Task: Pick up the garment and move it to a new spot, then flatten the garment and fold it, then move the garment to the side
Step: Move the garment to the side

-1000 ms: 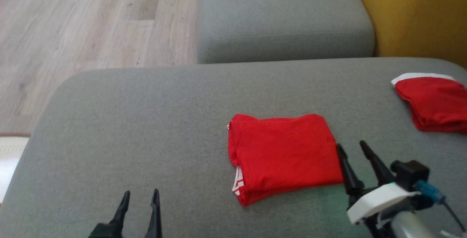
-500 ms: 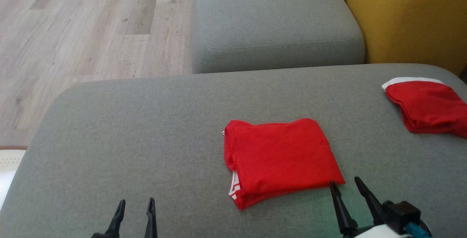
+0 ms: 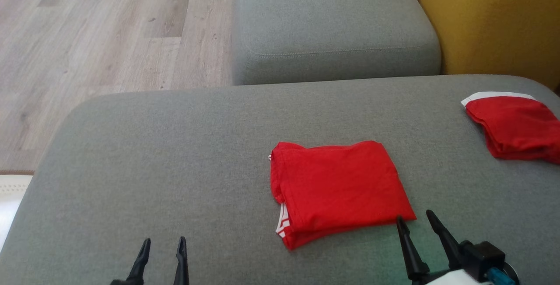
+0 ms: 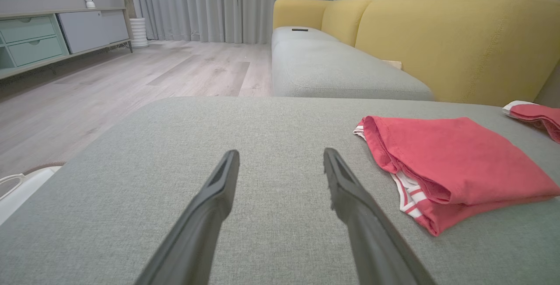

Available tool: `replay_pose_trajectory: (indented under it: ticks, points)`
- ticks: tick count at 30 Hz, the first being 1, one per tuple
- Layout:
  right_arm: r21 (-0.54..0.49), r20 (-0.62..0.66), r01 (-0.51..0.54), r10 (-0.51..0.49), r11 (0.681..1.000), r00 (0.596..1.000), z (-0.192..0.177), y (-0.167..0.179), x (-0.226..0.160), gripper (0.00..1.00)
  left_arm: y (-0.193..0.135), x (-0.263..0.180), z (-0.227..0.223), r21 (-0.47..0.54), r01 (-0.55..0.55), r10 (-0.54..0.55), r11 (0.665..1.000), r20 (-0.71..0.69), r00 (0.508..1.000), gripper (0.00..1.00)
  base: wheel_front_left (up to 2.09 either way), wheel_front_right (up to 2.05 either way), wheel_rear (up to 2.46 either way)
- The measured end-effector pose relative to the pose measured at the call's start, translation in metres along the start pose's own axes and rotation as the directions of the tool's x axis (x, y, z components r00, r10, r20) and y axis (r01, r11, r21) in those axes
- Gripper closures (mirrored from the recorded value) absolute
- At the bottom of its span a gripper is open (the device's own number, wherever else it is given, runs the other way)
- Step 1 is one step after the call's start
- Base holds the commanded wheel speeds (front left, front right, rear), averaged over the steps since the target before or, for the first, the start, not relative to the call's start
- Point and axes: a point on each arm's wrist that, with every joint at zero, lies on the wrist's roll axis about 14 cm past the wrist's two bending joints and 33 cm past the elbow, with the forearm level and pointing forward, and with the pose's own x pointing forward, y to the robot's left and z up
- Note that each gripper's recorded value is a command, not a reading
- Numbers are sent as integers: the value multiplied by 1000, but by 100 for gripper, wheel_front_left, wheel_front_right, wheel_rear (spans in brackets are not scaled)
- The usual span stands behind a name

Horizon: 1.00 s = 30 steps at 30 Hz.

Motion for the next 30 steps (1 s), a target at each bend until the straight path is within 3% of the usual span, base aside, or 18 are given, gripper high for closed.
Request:
replay_pose_trajectory:
  ticks: [30]
  points:
    - [-38, -65, 2, -4, 999, 998, -13, -16, 9, 0, -11, 4, -15, -11, 29, -29, 1000, -63, 998, 0, 0, 0, 0]
